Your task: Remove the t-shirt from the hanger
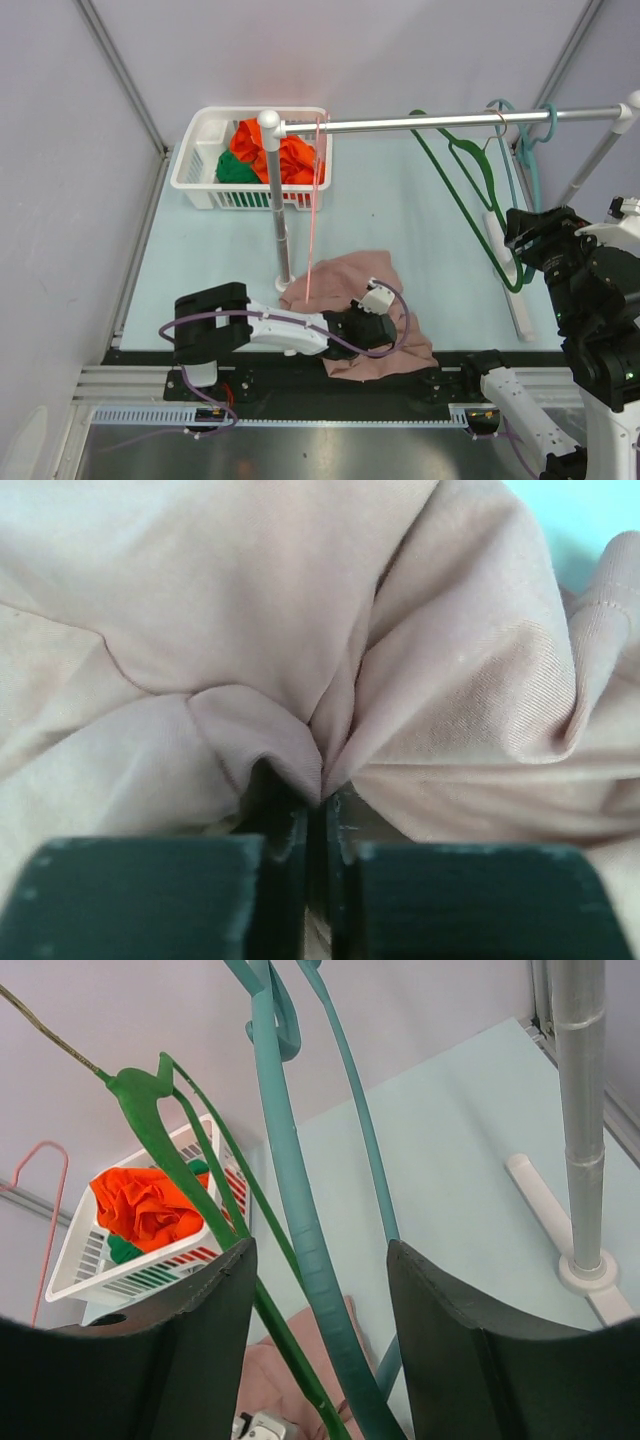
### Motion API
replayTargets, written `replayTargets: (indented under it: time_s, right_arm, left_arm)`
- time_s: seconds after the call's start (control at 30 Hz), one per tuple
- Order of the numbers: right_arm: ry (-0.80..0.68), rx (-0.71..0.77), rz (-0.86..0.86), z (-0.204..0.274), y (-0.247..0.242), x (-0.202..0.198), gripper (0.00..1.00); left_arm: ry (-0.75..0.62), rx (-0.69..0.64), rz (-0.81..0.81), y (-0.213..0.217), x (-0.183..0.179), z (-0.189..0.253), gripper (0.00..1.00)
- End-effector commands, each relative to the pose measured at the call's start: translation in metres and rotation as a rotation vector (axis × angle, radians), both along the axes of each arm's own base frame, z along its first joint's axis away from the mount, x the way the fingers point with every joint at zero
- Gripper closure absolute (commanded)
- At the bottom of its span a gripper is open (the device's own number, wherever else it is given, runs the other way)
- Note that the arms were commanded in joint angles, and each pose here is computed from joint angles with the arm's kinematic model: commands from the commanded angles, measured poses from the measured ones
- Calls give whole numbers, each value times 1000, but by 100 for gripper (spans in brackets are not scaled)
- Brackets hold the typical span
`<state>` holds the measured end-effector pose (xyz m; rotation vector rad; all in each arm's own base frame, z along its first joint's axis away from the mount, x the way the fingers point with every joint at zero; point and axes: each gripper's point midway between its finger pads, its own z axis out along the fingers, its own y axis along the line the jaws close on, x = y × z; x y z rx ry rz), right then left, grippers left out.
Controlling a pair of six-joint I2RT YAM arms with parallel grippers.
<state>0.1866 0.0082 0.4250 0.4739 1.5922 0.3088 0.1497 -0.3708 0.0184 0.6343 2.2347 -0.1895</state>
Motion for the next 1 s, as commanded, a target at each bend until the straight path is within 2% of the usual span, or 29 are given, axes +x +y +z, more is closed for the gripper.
replayTargets:
  time_s: [0.0,0.17,0.37,0.5,0.7,0.77,0.83,0.87,0.9,0.97]
  right_arm:
    - [-42,-8,-7,10,-2,0,41]
    - [-52,-12,-9,13,-3,-1,41]
    - [-59,-13,-21,13,-5,-1,41]
    - [-65,-10,-12,16,-3,-1,41]
    - [-71,-7,-13,19,-4,-2,41]
    - [-73,0,-9,19,-3,-2,40]
    - [-69,1,1,19,0,-1,39]
    - [-66,0,3,18,0,-1,38]
    - [-61,-4,5,17,0,-1,37]
    - [-55,-3,-6,16,-2,-1,19]
  left_arm:
    - [136,-36,-64,15,-28,-11,100]
    - [181,-141,-118,26,-56,0,100]
    - [105,-213,-237,27,-86,41,100]
    - [128,-300,-219,42,-92,53,100]
    - [186,-410,-68,83,-66,66,100]
    - [188,-501,11,98,-49,82,100]
    - [182,-539,107,120,-30,88,100]
    - [181,-604,132,128,-27,99,100]
    - [173,-608,195,142,-15,99,100]
    - [149,-665,224,156,-7,116,100]
